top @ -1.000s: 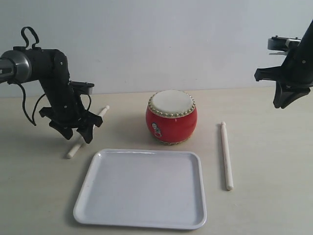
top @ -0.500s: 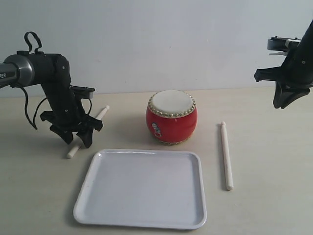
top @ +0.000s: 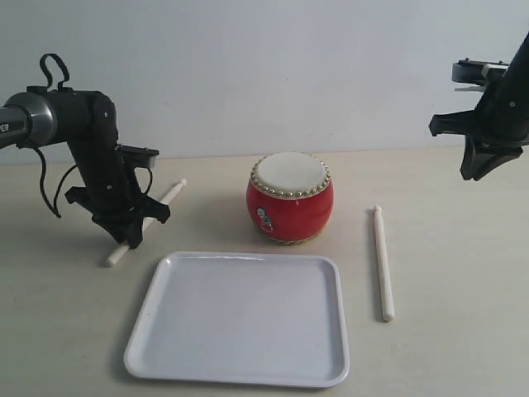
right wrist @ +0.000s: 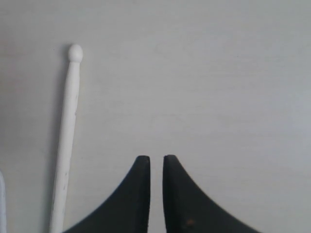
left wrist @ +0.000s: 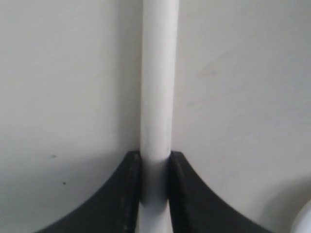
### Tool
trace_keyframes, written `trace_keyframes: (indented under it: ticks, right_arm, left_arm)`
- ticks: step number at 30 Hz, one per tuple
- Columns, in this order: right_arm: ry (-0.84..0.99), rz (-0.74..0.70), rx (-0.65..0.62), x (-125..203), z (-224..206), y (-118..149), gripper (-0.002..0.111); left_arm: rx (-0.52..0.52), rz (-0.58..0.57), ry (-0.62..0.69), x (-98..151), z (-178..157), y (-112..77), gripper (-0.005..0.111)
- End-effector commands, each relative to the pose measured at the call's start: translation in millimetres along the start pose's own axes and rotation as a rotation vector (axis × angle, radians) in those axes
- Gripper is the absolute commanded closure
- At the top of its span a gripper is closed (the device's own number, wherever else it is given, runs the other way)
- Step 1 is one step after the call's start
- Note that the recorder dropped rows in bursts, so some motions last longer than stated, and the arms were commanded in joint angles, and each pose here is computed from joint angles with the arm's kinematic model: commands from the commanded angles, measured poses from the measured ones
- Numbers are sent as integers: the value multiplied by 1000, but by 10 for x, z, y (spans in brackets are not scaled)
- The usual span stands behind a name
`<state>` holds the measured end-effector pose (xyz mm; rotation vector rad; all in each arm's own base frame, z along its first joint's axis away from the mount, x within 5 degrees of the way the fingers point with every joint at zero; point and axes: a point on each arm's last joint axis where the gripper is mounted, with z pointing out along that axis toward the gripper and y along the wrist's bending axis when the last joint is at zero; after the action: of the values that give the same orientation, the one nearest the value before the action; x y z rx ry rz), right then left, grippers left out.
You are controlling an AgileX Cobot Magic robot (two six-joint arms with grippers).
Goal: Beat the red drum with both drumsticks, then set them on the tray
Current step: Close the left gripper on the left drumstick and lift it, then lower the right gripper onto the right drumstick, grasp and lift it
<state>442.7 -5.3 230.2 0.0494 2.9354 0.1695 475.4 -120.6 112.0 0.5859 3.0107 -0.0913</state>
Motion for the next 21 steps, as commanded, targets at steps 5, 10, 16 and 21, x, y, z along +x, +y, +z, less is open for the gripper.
trace_keyframes:
  ticks: [5, 10, 16, 21]
  right_arm:
    - [-12, -2, 5, 20, -159, 64, 97]
    - [22, -46, -9, 88, -133, 473, 97]
    - [2, -57, 38, 149, 112, 887, 91]
    - [80, 29, 8, 251, 359, 890, 71]
  left_arm:
    - [5, -14, -69, -9, -438, -51, 107]
    - [11, -24, -108, 85, -725, -83, 107]
    - [6, -26, -142, 268, -1034, -124, 107]
    - [1, -26, -166, 346, -1193, -134, 107]
